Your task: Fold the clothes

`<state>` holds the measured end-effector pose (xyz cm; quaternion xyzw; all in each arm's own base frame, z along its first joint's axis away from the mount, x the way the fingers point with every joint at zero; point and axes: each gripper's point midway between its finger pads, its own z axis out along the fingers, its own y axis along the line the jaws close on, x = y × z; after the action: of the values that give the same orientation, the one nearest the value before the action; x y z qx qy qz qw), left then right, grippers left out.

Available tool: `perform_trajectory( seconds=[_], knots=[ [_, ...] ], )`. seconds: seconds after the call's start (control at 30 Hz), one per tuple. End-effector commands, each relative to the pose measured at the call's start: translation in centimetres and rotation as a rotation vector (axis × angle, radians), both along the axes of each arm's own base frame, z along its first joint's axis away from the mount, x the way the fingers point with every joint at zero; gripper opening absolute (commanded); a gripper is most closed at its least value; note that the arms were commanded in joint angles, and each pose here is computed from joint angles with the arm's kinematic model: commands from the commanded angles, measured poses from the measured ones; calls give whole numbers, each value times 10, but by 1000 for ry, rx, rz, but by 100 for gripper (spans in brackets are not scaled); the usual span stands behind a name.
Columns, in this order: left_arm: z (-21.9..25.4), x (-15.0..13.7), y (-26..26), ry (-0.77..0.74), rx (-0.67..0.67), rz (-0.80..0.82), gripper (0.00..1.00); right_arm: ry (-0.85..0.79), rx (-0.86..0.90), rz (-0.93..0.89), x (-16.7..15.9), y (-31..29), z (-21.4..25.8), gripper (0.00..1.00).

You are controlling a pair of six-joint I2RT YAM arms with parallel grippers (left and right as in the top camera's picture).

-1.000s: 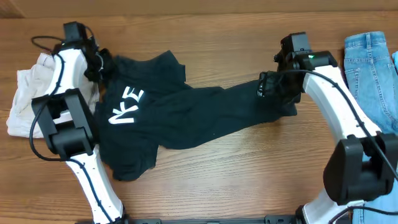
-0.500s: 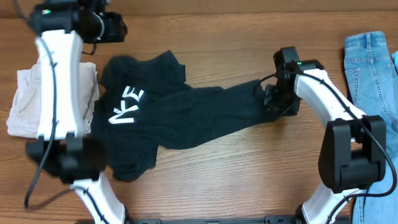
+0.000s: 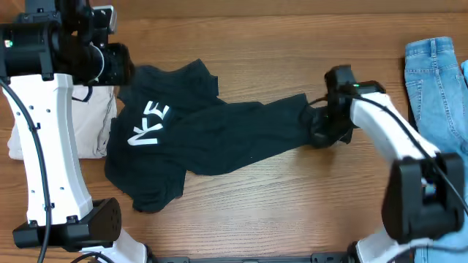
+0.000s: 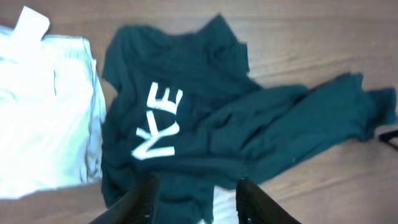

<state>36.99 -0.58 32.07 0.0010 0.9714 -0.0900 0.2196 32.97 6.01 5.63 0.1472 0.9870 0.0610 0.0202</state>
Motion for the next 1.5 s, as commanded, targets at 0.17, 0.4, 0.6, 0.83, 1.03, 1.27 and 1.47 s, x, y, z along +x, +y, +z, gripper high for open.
perform_trajectory(
  seconds=[0.17, 0.4, 0.6, 0.83, 1.03, 1.27, 1.47],
  knots=[
    [10, -23, -21, 11, -35, -45, 39, -154, 75, 17, 12, 11, 41, 60],
    [37, -77, -30, -82, 190, 120, 43, -24, 183, -21, 0, 30, -19, 63],
    [-23, -115, -32, 133, 136, 273, 46, -22, 206, -55, 1, 33, -34, 52],
    [-72, -123, -32, 266, 171, 267, 45, -78, 181, -112, 14, 25, -25, 4],
    [-105, -125, -39, 330, 152, 252, 45, -271, -48, -111, 10, -19, 66, 4],
    [-154, -143, -54, 464, 94, 206, 46, -196, -162, -170, -55, -45, 98, 4],
    [-172, -149, -66, 503, 47, 152, 47, -3, -82, -147, -98, -30, 88, 4]
  ],
)
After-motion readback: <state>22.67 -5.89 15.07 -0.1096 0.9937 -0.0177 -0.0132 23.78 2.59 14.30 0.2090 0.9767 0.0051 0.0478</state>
